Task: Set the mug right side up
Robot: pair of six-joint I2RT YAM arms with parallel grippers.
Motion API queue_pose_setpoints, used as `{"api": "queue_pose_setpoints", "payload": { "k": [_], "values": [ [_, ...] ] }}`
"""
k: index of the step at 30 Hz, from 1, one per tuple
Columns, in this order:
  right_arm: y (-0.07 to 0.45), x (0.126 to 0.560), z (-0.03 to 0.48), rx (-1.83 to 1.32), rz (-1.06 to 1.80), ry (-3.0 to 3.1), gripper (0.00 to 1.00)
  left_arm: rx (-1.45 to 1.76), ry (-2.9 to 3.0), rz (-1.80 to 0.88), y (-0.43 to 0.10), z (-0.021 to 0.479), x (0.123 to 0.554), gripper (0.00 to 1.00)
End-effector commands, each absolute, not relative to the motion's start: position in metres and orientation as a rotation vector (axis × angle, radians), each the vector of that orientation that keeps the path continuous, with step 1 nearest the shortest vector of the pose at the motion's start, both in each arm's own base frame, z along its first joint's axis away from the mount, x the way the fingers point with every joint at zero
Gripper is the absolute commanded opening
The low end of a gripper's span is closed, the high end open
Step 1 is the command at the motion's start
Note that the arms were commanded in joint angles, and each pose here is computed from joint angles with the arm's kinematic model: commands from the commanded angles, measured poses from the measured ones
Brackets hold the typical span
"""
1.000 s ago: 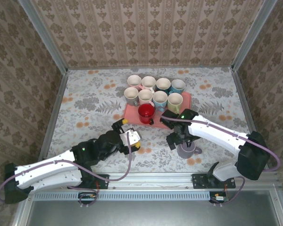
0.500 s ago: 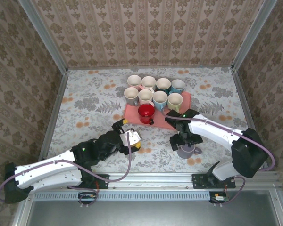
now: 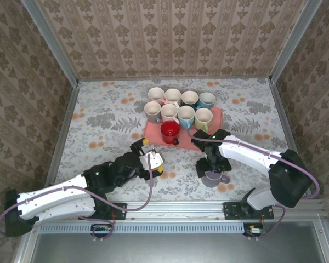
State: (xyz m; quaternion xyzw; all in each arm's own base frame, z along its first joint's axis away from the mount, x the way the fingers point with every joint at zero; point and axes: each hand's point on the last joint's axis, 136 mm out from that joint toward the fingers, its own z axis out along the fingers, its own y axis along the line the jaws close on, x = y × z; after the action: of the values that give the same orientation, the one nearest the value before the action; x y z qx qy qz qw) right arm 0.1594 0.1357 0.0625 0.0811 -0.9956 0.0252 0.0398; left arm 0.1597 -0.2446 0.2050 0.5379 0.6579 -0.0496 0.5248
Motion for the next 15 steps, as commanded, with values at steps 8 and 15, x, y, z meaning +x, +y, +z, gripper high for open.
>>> {"api": "queue_pose_setpoints", "payload": {
  "k": [8,15],
  "values": [
    [0.163,0.15,0.046,0.333,-0.083,-3.003,0.56,1.281,1.566,-0.118,-0.245,0.21,0.159,1.0],
    [0.2,0.165,0.085,0.151,-0.553,-3.051,0.41,1.273,1.567,-0.123,-0.244,0.211,0.16,1.0]
  ]
}}
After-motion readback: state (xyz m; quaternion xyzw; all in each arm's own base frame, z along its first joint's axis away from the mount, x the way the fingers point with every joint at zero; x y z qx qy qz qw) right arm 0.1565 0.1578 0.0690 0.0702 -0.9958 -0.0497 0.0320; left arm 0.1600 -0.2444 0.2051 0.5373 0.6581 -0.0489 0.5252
